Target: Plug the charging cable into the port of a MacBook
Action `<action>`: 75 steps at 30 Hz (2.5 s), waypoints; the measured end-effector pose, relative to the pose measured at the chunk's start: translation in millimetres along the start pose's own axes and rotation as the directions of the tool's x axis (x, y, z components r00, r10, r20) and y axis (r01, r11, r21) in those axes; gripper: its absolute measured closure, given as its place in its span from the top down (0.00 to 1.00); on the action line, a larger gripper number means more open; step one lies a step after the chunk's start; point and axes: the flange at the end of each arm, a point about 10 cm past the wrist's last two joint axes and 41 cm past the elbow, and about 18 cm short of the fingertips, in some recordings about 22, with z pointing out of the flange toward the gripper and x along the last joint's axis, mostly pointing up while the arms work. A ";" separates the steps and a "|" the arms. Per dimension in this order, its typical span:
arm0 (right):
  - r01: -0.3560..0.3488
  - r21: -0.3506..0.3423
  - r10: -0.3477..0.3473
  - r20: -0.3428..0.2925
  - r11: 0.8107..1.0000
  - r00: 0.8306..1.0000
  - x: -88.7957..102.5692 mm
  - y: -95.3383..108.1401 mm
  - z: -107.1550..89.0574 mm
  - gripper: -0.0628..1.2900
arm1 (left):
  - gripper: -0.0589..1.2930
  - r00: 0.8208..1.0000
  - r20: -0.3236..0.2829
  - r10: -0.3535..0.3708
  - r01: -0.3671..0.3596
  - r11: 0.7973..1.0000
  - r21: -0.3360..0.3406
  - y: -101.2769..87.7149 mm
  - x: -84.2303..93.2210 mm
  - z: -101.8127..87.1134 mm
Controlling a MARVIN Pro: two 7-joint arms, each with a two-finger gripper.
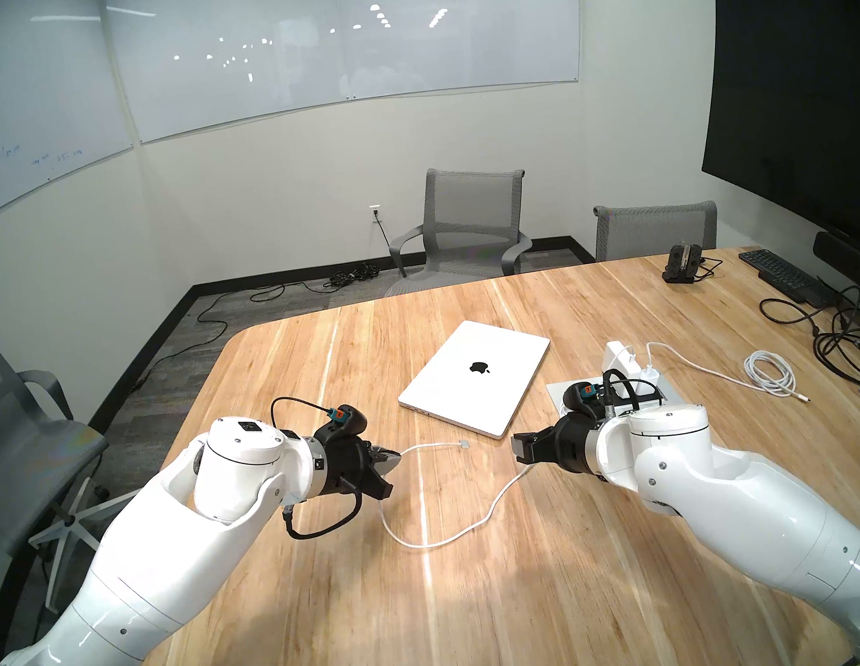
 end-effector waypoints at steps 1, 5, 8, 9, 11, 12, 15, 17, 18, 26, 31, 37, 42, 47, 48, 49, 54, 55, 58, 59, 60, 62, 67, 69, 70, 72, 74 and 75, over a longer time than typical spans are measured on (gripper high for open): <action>0.000 0.000 0.000 0.000 1.000 1.000 0.0 0.0 0.0 0.95 | 0.03 1.000 0.004 -0.011 0.011 1.000 0.011 -0.5 -2.3 -0.9; 0.000 0.000 0.000 0.000 1.000 1.000 0.0 0.0 0.0 0.95 | 0.03 0.999 0.014 -0.048 0.047 0.998 0.050 -2.8 -8.6 -4.1; 0.000 0.000 0.000 0.000 1.000 1.000 0.0 0.0 0.0 0.95 | 0.03 0.997 0.017 -0.072 0.070 0.995 0.077 -4.2 -12.0 -5.8; 0.000 0.000 0.000 0.000 1.000 1.000 0.0 0.0 0.0 0.95 | 0.03 0.997 0.017 -0.078 0.077 0.994 0.083 -4.6 -12.8 -6.2; 0.000 0.000 0.000 0.000 1.000 1.000 0.0 0.0 0.0 0.95 | 0.03 0.995 0.018 -0.094 0.091 0.991 0.097 -5.2 -14.7 -6.7; 0.000 0.000 0.000 0.000 1.000 1.000 0.0 0.0 0.0 0.95 | 0.03 0.995 0.018 -0.100 0.098 0.990 0.102 -5.5 -15.3 -6.9; 0.000 0.000 0.000 0.000 1.000 1.000 0.0 0.0 0.0 0.95 | 0.03 0.992 0.016 -0.121 0.119 0.985 0.124 -6.6 -17.2 -7.4; 0.000 0.000 0.000 0.000 1.000 1.000 0.0 0.0 0.0 0.95 | 0.03 0.991 0.016 -0.135 0.131 0.982 0.137 -7.1 -18.1 -7.4; 0.000 0.000 0.000 0.000 1.000 1.000 0.0 0.0 0.0 0.95 | 0.03 0.990 0.015 -0.142 0.138 0.980 0.145 -7.4 -18.6 -7.3; 0.000 0.000 0.000 0.000 1.000 1.000 0.0 0.0 0.0 0.95 | 0.03 0.984 0.011 -0.178 0.173 0.967 0.188 -8.7 -20.1 -5.1; 0.000 0.000 0.000 0.000 1.000 1.000 0.0 0.0 0.0 0.95 | 0.03 0.980 0.008 -0.200 0.193 0.957 0.215 -9.8 -20.3 -2.0; 0.000 0.000 0.000 0.000 1.000 1.000 0.0 0.0 0.0 0.95 | 0.03 0.975 0.001 -0.222 0.215 0.945 0.245 -11.4 -20.0 1.3; 0.000 0.000 0.000 0.000 1.000 1.000 0.0 0.0 0.0 0.95 | 0.03 0.971 -0.011 -0.238 0.232 0.933 0.273 -13.5 -19.0 3.0; 0.000 0.000 0.000 0.000 1.000 1.000 0.0 0.0 0.0 0.95 | 0.03 0.968 -0.020 -0.249 0.244 0.925 0.293 -15.1 -18.2 3.9; 0.000 0.000 0.000 0.000 1.000 1.000 0.0 0.0 0.0 0.95 | 0.03 0.968 -0.023 -0.252 0.247 0.922 0.298 -15.5 -18.0 4.1; 0.000 0.000 0.000 0.000 1.000 1.000 0.0 0.0 0.0 0.95 | 0.03 0.967 -0.025 -0.253 0.249 0.921 0.301 -15.8 -17.8 4.2; 0.000 0.000 0.000 0.000 1.000 1.000 0.0 0.0 0.0 0.95 | 0.03 0.965 -0.030 -0.259 0.255 0.914 0.315 -16.4 -17.4 4.8; 0.000 0.000 0.000 0.000 1.000 1.000 0.0 0.0 0.0 0.95 | 0.03 0.965 -0.032 -0.259 0.256 0.913 0.318 -16.5 -17.4 5.0; 0.000 0.000 0.000 0.000 1.000 1.000 0.0 0.0 0.0 0.95 | 0.03 0.964 -0.033 -0.262 0.258 0.910 0.325 -17.0 -17.8 5.6; 0.000 0.000 0.000 0.000 1.000 1.000 0.0 0.0 0.0 0.95 | 0.03 0.964 -0.034 -0.264 0.260 0.908 0.328 -17.4 -18.3 6.1; 0.000 0.000 0.000 0.000 1.000 1.000 0.0 0.0 0.0 0.95 | 0.03 0.963 -0.033 -0.266 0.262 0.906 0.333 -17.9 -19.1 6.7; 0.000 0.000 0.000 0.000 1.000 1.000 0.0 0.0 0.0 0.95 | 0.03 0.963 -0.033 -0.268 0.263 0.904 0.338 -18.5 -20.1 7.4; 0.000 0.000 0.000 0.000 1.000 1.000 0.0 0.0 0.0 0.95 | 0.03 0.964 -0.031 -0.264 0.258 0.897 0.358 -19.5 -21.6 8.8; 0.000 0.000 0.000 0.000 1.000 1.000 0.0 0.0 0.0 0.95 | 0.03 0.965 -0.029 -0.262 0.255 0.895 0.366 -19.6 -22.3 9.5; 0.000 0.000 0.000 0.000 1.000 1.000 0.0 0.0 0.0 0.95 | 0.03 0.965 -0.028 -0.261 0.253 0.894 0.370 -19.7 -23.0 10.2; 0.000 0.000 0.000 0.000 1.000 1.000 0.0 0.0 0.0 0.95 | 0.03 0.965 -0.026 -0.261 0.251 0.892 0.376 -19.7 -23.8 11.1; 0.000 0.000 0.000 0.000 1.000 1.000 0.0 0.0 0.0 0.95 | 0.03 0.965 -0.025 -0.260 0.250 0.890 0.380 -19.8 -24.4 11.8; 0.000 0.000 0.000 0.000 1.000 1.000 0.0 0.0 0.0 0.95 | 0.03 0.965 -0.024 -0.261 0.250 0.890 0.381 -19.8 -24.6 12.0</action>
